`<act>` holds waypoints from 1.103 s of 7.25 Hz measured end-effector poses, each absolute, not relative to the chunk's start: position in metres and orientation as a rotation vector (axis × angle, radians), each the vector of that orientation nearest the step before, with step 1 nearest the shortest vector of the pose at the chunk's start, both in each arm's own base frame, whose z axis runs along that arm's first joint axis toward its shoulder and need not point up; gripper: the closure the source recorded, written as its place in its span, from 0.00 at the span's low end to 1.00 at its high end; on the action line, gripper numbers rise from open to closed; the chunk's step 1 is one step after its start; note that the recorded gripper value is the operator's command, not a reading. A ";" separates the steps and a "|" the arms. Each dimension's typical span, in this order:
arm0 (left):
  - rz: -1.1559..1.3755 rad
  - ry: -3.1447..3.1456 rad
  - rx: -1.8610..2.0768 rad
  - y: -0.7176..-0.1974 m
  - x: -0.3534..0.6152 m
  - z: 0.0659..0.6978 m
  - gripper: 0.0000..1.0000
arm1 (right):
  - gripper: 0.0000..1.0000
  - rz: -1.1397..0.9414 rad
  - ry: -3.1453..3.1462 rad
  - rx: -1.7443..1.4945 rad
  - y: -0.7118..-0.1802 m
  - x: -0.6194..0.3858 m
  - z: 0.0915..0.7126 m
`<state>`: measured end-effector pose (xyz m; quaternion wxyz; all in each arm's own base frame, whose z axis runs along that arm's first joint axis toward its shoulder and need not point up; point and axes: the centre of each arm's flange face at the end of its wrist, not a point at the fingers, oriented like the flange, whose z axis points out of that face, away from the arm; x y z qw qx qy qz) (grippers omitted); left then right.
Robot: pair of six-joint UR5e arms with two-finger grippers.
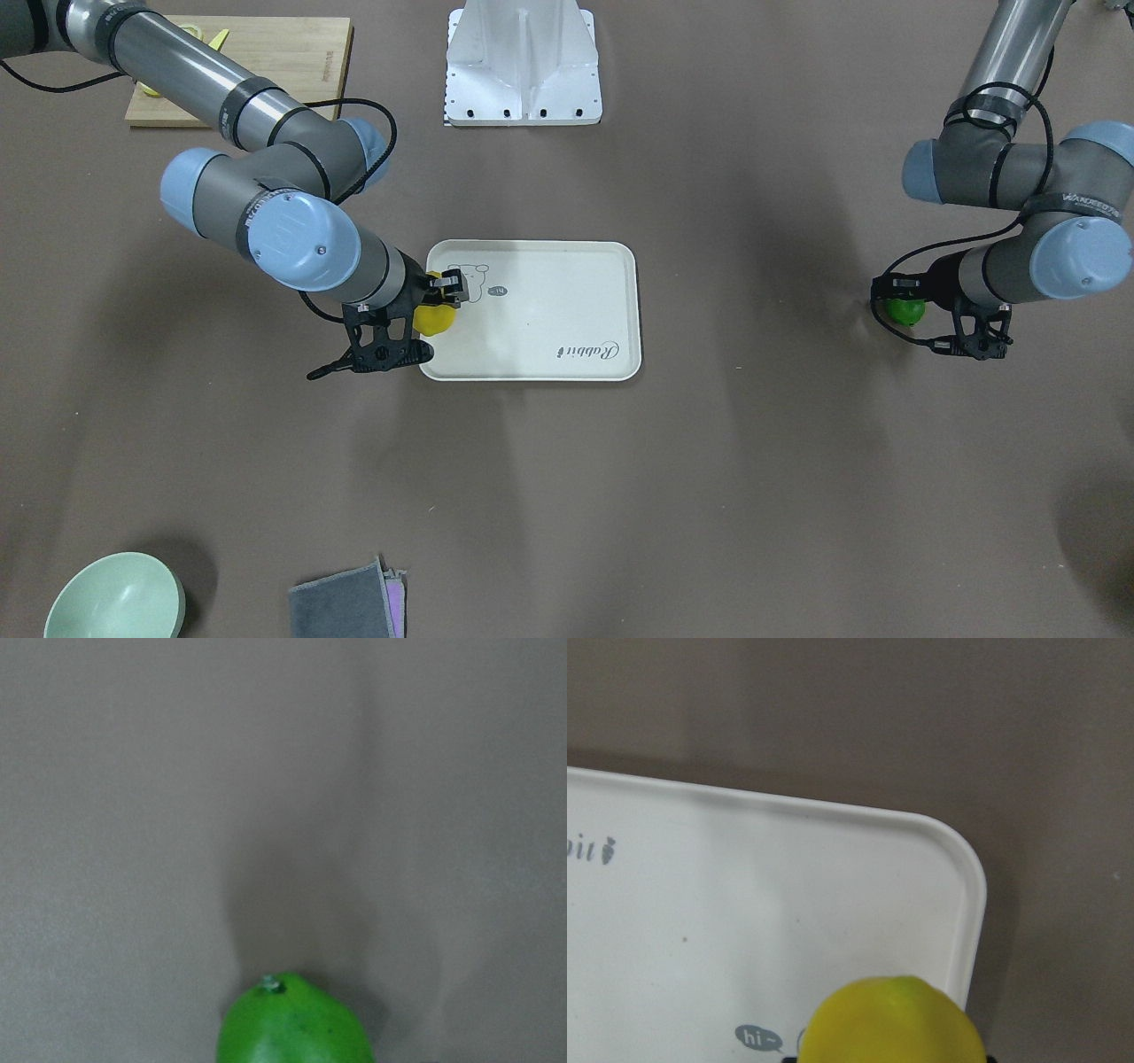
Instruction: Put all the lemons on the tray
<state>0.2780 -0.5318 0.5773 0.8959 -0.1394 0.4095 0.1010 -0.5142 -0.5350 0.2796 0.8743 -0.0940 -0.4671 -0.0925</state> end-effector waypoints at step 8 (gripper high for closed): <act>0.274 0.924 -0.242 -0.546 0.311 0.371 1.00 | 0.00 -0.202 -0.994 -0.165 -0.542 -0.513 0.278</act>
